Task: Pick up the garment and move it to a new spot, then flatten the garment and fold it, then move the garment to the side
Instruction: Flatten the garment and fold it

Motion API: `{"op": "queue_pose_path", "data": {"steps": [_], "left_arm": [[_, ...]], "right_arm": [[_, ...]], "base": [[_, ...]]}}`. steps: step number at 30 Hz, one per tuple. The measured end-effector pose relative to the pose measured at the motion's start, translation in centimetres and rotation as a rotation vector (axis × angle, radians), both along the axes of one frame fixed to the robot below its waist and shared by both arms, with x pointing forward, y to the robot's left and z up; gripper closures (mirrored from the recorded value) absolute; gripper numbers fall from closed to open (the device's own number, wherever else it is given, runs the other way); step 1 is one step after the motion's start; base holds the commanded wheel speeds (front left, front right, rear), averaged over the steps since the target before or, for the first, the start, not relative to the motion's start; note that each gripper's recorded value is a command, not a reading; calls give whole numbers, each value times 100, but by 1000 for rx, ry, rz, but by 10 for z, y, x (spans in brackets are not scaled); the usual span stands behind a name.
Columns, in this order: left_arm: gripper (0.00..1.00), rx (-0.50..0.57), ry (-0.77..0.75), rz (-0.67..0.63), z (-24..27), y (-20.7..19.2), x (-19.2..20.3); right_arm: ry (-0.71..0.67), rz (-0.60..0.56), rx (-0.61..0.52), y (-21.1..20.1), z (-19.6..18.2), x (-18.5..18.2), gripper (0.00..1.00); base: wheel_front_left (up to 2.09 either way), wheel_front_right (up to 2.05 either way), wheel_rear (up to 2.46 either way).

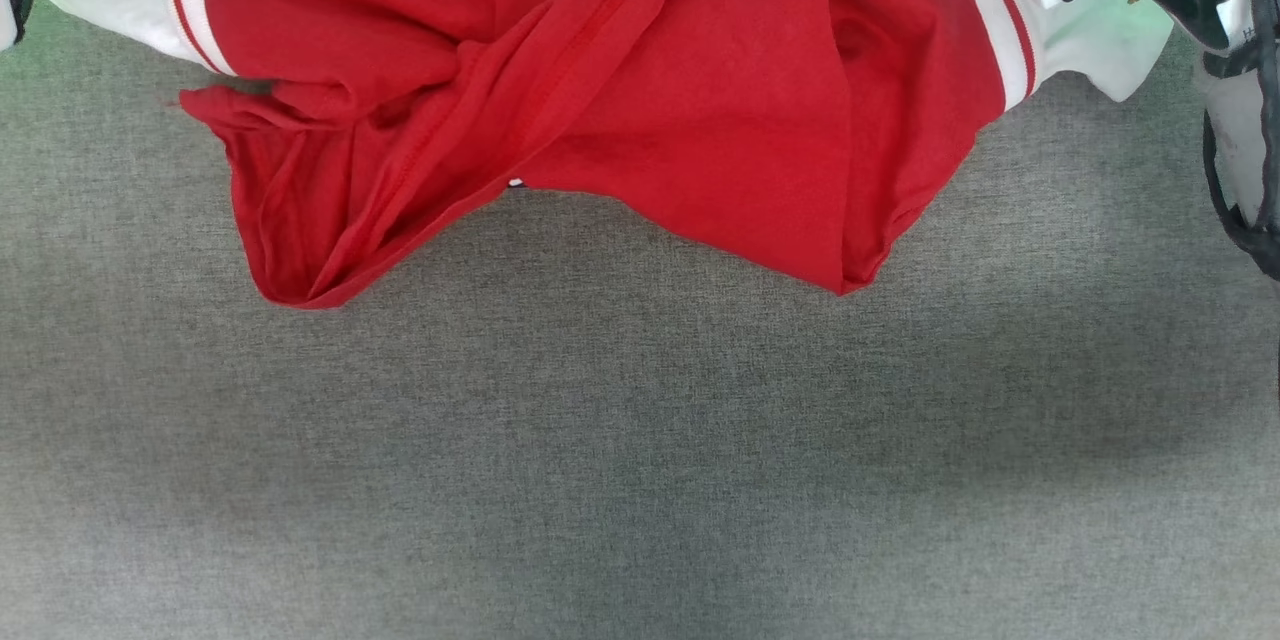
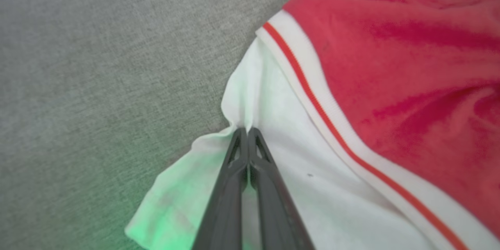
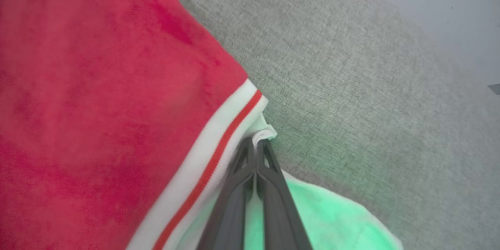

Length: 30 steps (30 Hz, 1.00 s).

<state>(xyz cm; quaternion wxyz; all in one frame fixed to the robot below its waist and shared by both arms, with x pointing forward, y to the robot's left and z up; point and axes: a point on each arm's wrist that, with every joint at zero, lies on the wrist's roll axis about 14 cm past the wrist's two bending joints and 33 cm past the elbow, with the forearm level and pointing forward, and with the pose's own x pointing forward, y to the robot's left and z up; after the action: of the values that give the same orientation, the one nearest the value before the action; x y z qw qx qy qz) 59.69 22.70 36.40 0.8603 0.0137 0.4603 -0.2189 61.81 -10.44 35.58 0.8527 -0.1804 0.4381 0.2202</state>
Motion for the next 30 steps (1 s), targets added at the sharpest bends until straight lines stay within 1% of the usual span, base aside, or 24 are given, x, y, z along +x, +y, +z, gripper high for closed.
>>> {"op": "queue_pose_path", "data": {"steps": [5,12,13,17,20,22,24,27,30], "left_arm": [[100,-13,-56,-6,9,-5,1],[100,-71,-212,-1,39,-16,11],[100,-71,-212,-1,39,-16,11],[100,-116,-328,33,67,-15,22],[100,-145,-436,71,89,-10,36],[100,-185,-521,107,110,-9,49],[100,-217,-626,141,137,-6,65],[100,-279,-813,193,188,-2,89],[100,-343,-996,264,248,7,107]], "right_arm": [[-30,-9,36,1,10,1,100],[-141,-7,105,7,39,11,100],[-141,-7,105,7,39,11,100],[-260,-37,153,1,67,25,100],[-366,-77,153,-12,89,39,100],[-457,-115,174,-19,113,52,100],[-571,-161,207,-27,145,67,100],[-748,-219,231,-38,195,85,100],[-953,-275,277,-48,261,97,100]], "base": [[0,0,0],[0,0,0],[0,0,0],[0,0,0],[0,0,0],[0,0,0],[0,0,0],[0,0,0],[0,0,0]]}}
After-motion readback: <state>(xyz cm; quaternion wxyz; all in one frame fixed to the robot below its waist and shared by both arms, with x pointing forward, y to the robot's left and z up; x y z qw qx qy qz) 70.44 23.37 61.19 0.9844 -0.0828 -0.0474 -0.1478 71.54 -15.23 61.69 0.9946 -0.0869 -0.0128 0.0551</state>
